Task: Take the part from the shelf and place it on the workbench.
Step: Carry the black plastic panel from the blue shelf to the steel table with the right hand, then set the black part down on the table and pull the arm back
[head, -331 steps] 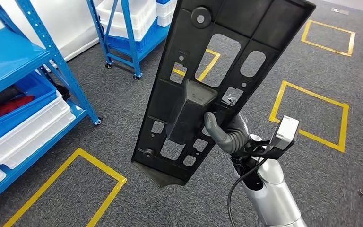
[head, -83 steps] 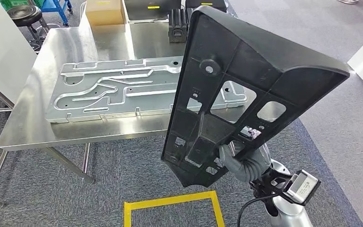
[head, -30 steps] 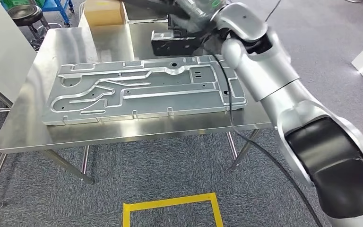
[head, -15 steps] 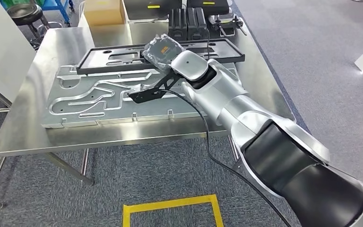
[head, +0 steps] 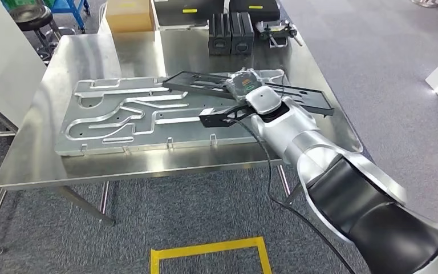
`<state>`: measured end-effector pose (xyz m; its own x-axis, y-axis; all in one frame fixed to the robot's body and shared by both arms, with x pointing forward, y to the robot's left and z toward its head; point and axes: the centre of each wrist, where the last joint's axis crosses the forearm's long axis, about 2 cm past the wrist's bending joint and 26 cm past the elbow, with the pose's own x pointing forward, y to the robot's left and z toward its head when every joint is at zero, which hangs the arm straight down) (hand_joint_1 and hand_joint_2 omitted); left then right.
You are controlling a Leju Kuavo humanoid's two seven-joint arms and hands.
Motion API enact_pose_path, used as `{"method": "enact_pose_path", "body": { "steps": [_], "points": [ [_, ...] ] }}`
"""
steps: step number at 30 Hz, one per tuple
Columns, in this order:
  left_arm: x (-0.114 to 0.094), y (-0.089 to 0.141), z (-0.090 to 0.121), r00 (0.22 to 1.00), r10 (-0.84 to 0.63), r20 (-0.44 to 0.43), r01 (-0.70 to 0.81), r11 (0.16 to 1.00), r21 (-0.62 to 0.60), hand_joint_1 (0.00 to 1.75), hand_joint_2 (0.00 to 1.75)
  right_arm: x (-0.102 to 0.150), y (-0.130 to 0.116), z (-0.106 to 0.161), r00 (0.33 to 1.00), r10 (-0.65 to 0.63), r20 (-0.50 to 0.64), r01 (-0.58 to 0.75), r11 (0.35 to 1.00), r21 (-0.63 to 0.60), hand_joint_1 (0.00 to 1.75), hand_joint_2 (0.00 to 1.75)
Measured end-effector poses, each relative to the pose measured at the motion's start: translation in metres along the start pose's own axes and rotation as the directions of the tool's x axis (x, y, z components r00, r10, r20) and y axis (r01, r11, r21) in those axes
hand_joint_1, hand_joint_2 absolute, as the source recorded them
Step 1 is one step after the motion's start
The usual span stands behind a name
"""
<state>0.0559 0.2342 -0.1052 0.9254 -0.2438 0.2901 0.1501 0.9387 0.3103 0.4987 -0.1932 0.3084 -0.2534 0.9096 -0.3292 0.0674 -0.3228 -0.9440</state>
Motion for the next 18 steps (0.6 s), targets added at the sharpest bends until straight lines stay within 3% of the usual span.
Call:
{"method": "enact_pose_path", "body": {
  "steps": [4, 8, 18],
  "points": [
    [-0.001, 0.001, 0.0, 1.0, 0.006, 0.01, -0.006, 1.0, 0.015, 0.0, 1.75, -0.034, 0.039, 0.011, 0.995, -0.036, -0.095, 0.043, 0.997, 0.07, 1.75, 1.75],
    [-0.002, 0.004, -0.001, 1.0, 0.014, 0.02, -0.015, 0.999, 0.035, 0.0, 1.75, -0.046, 0.067, 0.021, 0.99, -0.053, -0.128, 0.068, 0.991, 0.117, 1.75, 1.75],
    [-0.004, 0.011, -0.003, 1.0, 0.022, -0.005, -0.021, 0.995, 0.096, 0.0, 1.75, -0.026, 0.06, 0.017, 0.995, -0.05, -0.082, 0.057, 0.995, 0.077, 1.75, 1.75]
  ]
}}
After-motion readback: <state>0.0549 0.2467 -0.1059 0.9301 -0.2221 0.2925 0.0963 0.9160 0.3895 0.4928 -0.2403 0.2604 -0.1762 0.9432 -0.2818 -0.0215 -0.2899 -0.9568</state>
